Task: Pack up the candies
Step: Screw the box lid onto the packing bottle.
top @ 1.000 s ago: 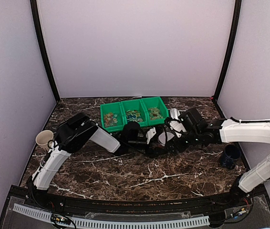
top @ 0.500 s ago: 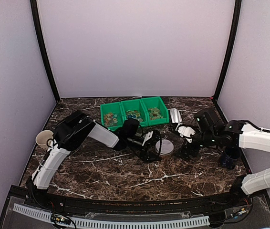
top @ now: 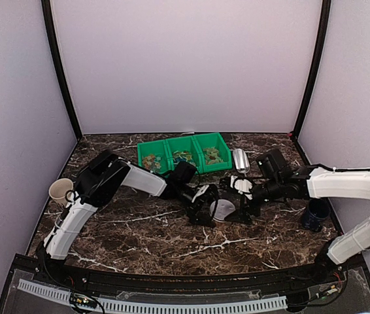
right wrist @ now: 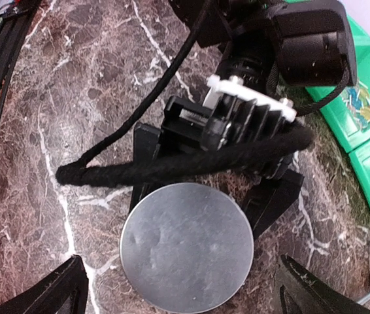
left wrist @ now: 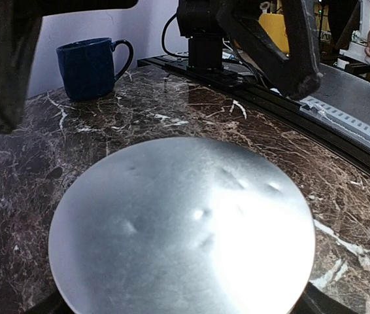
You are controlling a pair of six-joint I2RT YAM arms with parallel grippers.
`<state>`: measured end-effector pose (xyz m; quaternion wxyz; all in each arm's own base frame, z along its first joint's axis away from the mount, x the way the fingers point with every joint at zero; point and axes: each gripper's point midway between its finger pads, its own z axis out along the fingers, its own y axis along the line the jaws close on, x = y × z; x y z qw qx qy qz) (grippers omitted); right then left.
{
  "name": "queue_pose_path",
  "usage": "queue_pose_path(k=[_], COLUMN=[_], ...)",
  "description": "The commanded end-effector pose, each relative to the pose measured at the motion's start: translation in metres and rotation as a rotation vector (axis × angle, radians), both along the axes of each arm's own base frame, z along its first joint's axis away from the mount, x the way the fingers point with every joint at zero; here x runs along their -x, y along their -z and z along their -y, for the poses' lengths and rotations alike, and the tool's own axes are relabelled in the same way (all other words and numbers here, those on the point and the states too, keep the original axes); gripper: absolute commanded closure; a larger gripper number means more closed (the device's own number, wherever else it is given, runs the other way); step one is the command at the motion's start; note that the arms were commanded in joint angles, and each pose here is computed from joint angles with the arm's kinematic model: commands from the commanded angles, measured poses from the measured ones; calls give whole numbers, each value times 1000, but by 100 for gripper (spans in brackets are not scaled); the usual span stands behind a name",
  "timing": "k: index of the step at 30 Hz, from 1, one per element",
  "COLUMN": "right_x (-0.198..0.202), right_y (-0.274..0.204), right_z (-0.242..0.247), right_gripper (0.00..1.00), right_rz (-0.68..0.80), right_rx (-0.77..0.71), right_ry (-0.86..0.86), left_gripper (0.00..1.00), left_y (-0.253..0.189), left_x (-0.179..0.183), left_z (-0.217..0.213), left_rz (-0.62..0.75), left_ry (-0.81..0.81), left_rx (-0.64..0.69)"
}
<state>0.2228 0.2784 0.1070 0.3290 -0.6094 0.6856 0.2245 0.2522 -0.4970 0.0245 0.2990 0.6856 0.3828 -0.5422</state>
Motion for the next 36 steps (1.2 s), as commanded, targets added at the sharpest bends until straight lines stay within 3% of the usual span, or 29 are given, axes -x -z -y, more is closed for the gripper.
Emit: queue_pose_path(k=[1, 12, 36], right_x=[-9, -6, -9], right_y=[-18, -4, 23], right_z=[-16, -23, -32], right_gripper=[3, 3, 3], right_rz=[81, 36, -78], right_rx=[-142, -163, -75], right_ry=[-86, -164, -131], left_gripper=[13, 14, 14], left_y=[87, 88, 90], left_x=[38, 38, 34], left_z=[-37, -37, -35], left_rz=[-210, -208, -200], left_ry=[3, 4, -13], left_rx=[-289, -297, -306])
